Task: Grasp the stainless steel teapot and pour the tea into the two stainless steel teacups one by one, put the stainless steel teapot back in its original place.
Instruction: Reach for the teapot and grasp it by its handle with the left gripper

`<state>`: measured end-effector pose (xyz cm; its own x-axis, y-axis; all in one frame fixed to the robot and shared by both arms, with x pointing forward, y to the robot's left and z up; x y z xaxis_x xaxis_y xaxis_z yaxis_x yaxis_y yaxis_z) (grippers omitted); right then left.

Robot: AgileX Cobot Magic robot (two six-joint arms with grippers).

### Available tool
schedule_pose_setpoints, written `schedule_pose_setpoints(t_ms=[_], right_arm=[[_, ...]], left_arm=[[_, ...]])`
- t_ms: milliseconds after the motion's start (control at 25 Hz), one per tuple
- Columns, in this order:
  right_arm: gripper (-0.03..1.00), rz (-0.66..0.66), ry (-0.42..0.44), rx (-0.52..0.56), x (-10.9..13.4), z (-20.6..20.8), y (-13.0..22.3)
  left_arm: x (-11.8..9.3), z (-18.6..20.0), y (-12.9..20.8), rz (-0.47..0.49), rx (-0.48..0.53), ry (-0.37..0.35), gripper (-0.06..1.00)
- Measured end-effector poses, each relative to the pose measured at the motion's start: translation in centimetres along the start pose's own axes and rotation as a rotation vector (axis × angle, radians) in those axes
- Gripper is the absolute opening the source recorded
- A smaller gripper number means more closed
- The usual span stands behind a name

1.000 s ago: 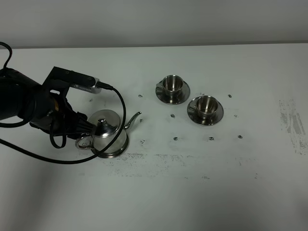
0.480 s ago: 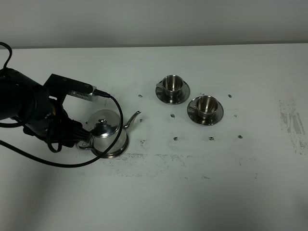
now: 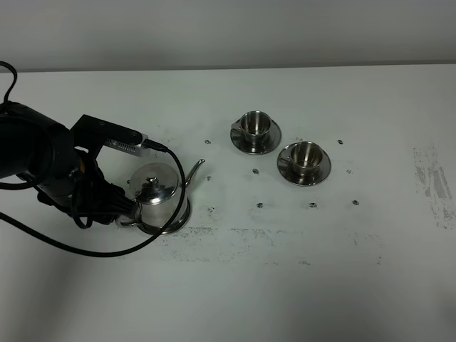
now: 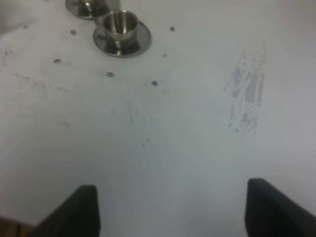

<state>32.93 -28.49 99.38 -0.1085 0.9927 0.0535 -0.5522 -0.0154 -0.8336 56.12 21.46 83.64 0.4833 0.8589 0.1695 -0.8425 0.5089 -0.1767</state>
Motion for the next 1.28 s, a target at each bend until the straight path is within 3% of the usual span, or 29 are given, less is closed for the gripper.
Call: schedule_pose_setpoints(t_ms=[440, 1280], right_arm=[[0.59, 0.0, 0.0, 0.0, 0.0, 0.0, 0.0], [0.59, 0.0, 0.0, 0.0, 0.0, 0.0, 0.0]], left_arm=[[0.1, 2.4, -0.1, 0.001, -0.034, -0.008, 0.57], [0.6, 1.0, 0.0, -0.084, -0.042, -0.037, 0.57]])
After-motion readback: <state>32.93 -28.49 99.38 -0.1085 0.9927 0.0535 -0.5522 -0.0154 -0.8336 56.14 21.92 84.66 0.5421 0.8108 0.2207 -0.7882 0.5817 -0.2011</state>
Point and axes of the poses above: a point on each arm's last joint axis where the gripper is mounted, z pointing back along that axis away from the gripper, x along the wrist's bending axis when the last joint is at zero, y = z × x, the point moved 10 cm from there along -z, pointing out along that axis toward the gripper, and after that the axes turned 8 degrees about -z, right-handed, at the moved point
